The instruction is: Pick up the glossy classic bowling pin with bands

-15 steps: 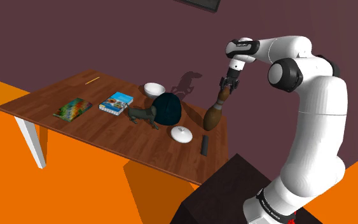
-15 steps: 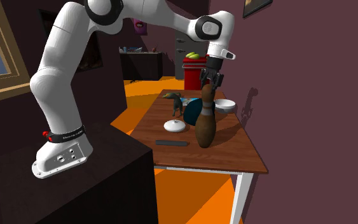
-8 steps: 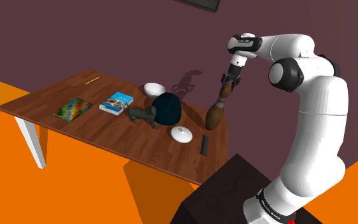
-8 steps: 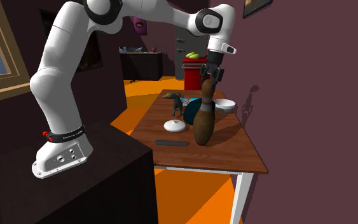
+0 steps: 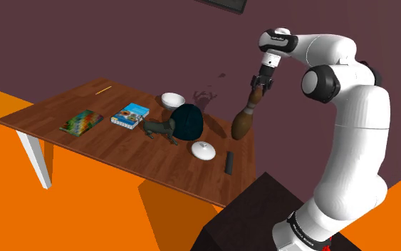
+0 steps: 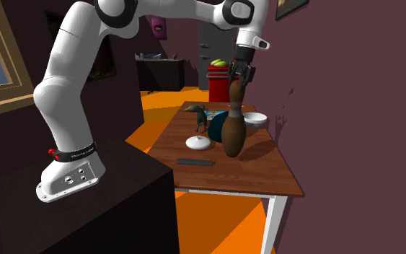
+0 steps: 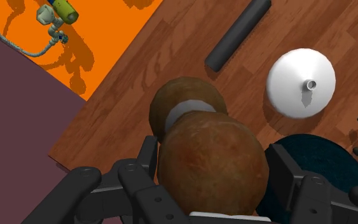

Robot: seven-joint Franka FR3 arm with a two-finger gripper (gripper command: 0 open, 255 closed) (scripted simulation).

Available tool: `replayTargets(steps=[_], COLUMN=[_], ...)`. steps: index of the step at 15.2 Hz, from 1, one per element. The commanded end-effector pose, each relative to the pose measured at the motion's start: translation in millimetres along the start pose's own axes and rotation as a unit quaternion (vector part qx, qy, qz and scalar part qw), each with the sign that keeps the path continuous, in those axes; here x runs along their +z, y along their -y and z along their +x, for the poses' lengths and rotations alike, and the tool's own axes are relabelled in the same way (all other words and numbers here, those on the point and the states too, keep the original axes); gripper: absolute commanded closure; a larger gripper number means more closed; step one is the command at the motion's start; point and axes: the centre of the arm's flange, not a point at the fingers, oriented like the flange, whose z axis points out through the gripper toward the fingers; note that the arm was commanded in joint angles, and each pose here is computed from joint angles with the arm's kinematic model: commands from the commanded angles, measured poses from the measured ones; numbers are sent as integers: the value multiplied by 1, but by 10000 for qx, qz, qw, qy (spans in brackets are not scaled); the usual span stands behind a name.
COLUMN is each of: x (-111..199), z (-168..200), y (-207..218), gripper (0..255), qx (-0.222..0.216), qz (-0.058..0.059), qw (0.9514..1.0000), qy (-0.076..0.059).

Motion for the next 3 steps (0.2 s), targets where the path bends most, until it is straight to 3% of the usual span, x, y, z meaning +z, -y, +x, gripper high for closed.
replayTargets(steps=[1,3], x=[-11,-12], z=[-2,-2], y=[1,1], gripper=[255,255], qx=[0,1], qz=[-2,-2], qw=[10000,10000], qy=[-10,-10])
